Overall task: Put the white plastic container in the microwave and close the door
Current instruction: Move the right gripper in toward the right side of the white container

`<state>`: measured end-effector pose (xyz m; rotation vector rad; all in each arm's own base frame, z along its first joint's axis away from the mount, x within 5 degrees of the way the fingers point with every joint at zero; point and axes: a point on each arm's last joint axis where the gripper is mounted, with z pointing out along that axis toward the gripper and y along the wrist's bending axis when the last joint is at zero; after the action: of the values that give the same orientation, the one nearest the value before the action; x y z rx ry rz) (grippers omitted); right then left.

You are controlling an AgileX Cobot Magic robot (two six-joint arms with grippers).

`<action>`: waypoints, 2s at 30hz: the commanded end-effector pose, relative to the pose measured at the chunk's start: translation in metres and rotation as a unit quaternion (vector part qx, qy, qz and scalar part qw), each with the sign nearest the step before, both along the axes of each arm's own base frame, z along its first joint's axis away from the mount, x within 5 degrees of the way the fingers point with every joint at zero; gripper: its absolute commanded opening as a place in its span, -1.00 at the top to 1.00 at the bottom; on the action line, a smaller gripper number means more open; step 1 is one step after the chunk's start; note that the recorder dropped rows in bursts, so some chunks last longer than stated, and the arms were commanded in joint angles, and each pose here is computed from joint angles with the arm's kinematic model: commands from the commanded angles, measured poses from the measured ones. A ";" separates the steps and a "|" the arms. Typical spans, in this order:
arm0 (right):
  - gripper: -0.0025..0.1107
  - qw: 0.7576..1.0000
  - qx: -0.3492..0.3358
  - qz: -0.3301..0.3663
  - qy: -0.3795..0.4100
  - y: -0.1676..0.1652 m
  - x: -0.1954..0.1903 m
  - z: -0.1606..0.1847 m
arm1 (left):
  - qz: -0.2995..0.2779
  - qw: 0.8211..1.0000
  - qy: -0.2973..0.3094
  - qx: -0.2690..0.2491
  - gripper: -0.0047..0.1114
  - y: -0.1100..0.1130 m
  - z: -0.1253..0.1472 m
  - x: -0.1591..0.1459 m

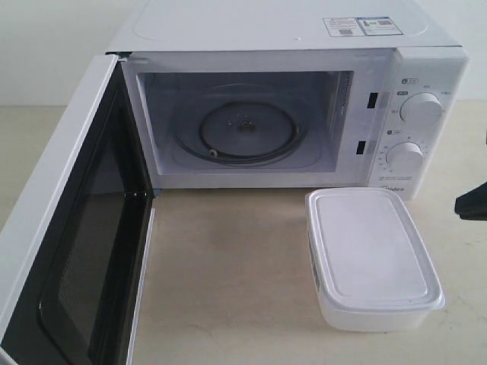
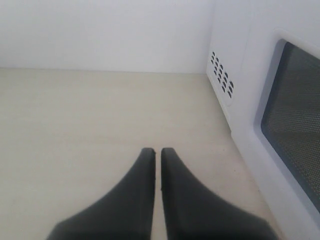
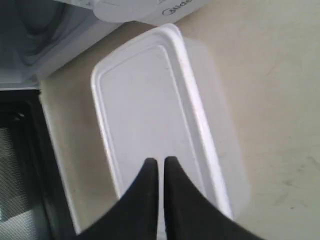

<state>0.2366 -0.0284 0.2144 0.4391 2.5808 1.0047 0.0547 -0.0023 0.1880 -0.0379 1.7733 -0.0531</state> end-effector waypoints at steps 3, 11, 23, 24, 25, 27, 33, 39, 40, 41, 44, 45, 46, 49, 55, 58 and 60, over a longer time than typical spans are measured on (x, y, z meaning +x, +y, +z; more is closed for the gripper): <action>0.96 0.987 0.154 -0.012 -0.045 -0.017 0.012 -0.006 | 0.002 1.000 -0.004 0.000 0.84 0.000 0.000 0.000; 0.96 0.986 0.165 0.013 -0.004 -0.025 0.020 -0.050 | 0.002 1.000 -0.004 0.000 0.84 0.000 0.000 0.000; 0.73 0.981 0.189 0.030 0.028 -0.021 0.024 -0.086 | 0.002 1.000 -0.004 0.000 0.84 0.000 0.000 0.000; 0.63 0.981 0.188 0.035 0.026 -0.019 0.025 -0.086 | 0.002 1.000 -0.004 0.000 0.84 0.000 0.000 0.000; 0.49 0.981 0.187 0.040 0.025 -0.017 0.025 -0.086 | 0.002 1.000 -0.004 0.000 0.84 0.000 0.000 0.000; 0.23 0.981 0.185 0.046 0.022 -0.016 0.025 -0.086 | 0.002 1.000 -0.004 0.000 0.84 0.000 0.000 0.000; 0.06 0.982 0.180 0.055 0.017 -0.016 0.025 -0.086 | 0.002 1.000 -0.004 0.000 0.84 0.000 0.000 0.000; 0.06 0.983 0.172 0.054 0.021 -0.017 0.026 -0.096 | 0.002 1.000 -0.004 0.000 0.84 0.000 0.000 0.000; 0.06 0.983 0.173 0.054 0.023 -0.016 0.026 -0.098 | 0.002 1.000 -0.004 0.000 0.84 0.000 0.000 0.000; 0.06 0.983 0.173 0.056 0.022 -0.015 0.027 -0.099 | 0.002 1.000 -0.004 0.000 0.84 0.000 0.000 0.000; 0.06 0.984 0.169 0.056 0.007 -0.015 0.029 -0.099 | 0.002 1.000 -0.004 0.000 0.84 0.000 0.000 0.000; 0.06 0.985 0.164 0.054 0.006 -0.015 0.029 -0.100 | 0.002 1.000 -0.004 0.000 0.84 0.000 0.000 0.000; 0.06 0.986 0.160 0.052 0.007 -0.016 0.030 -0.100 | 0.002 1.000 -0.004 0.000 0.84 0.000 0.000 0.000; 0.06 0.987 0.153 0.049 0.007 -0.017 0.030 -0.101 | 0.002 1.000 -0.004 0.000 0.84 0.000 0.000 0.000; 0.06 0.987 0.153 0.054 0.002 -0.011 0.033 -0.101 | 0.002 1.000 -0.004 0.000 0.84 0.000 0.000 0.000; 0.06 0.986 0.146 0.073 -0.007 -0.001 0.036 -0.101 | 0.002 1.000 -0.004 0.000 0.84 0.000 0.000 0.000; 0.06 0.986 0.141 0.083 -0.012 0.003 0.039 -0.100 | 0.002 1.000 -0.004 0.000 0.84 0.000 0.000 0.000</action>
<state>0.2716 -0.0294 0.1131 0.3354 2.4996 1.4435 0.0547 -0.0023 0.1880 -0.0379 1.7733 -0.0531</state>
